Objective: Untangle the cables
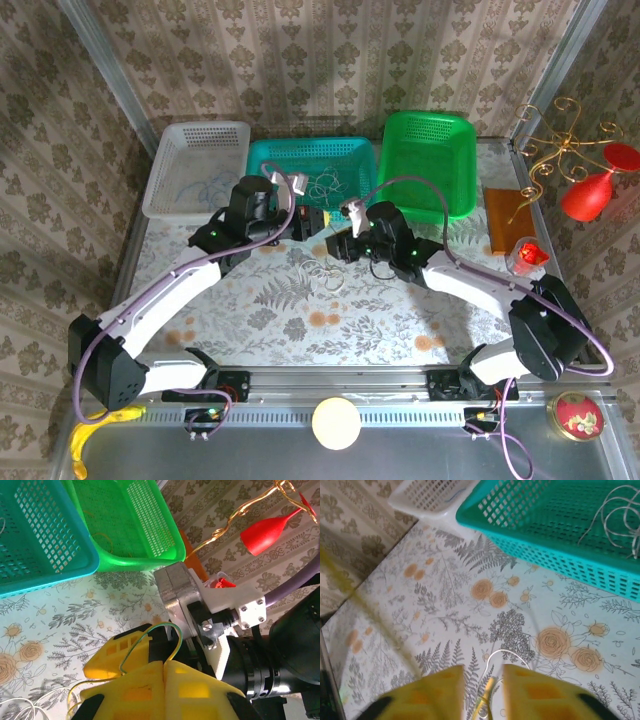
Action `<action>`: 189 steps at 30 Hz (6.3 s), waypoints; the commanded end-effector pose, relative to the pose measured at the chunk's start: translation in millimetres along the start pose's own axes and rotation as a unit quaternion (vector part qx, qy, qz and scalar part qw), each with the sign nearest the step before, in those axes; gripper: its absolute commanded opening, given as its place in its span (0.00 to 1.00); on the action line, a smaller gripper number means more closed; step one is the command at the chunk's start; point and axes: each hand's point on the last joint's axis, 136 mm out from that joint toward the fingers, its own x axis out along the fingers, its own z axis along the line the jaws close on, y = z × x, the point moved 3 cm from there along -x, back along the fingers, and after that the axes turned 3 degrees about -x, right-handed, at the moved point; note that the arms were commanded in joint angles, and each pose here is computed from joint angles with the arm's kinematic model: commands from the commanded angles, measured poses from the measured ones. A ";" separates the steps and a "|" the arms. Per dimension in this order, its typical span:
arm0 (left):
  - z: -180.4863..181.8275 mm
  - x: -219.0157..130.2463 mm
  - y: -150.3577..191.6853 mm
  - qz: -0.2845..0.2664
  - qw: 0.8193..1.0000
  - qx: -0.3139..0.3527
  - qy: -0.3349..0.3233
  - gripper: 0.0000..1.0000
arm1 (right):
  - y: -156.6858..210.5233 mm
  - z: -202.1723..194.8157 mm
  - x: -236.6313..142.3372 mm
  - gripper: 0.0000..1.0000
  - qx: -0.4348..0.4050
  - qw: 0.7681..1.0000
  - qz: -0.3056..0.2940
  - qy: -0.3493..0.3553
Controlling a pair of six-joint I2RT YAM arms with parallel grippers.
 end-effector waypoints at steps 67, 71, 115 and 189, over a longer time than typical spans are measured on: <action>73.0 12.9 24.5 -0.009 0.996 -0.009 -0.083 0.97 | -69.9 -171.3 -47.8 0.61 0.115 0.950 -0.038 0.289; 82.4 18.6 31.2 0.000 0.996 -0.013 -0.094 1.00 | -36.5 -133.5 -53.4 0.59 0.131 0.960 -0.024 0.245; 104.2 8.6 44.8 -0.009 0.992 -0.039 -0.123 1.00 | 157.8 -41.8 11.6 0.05 -0.031 0.961 0.226 0.158; 28.9 77.0 44.2 0.015 0.995 -0.059 0.081 0.67 | -22.4 -25.3 -76.6 0.00 0.168 0.983 -0.067 0.027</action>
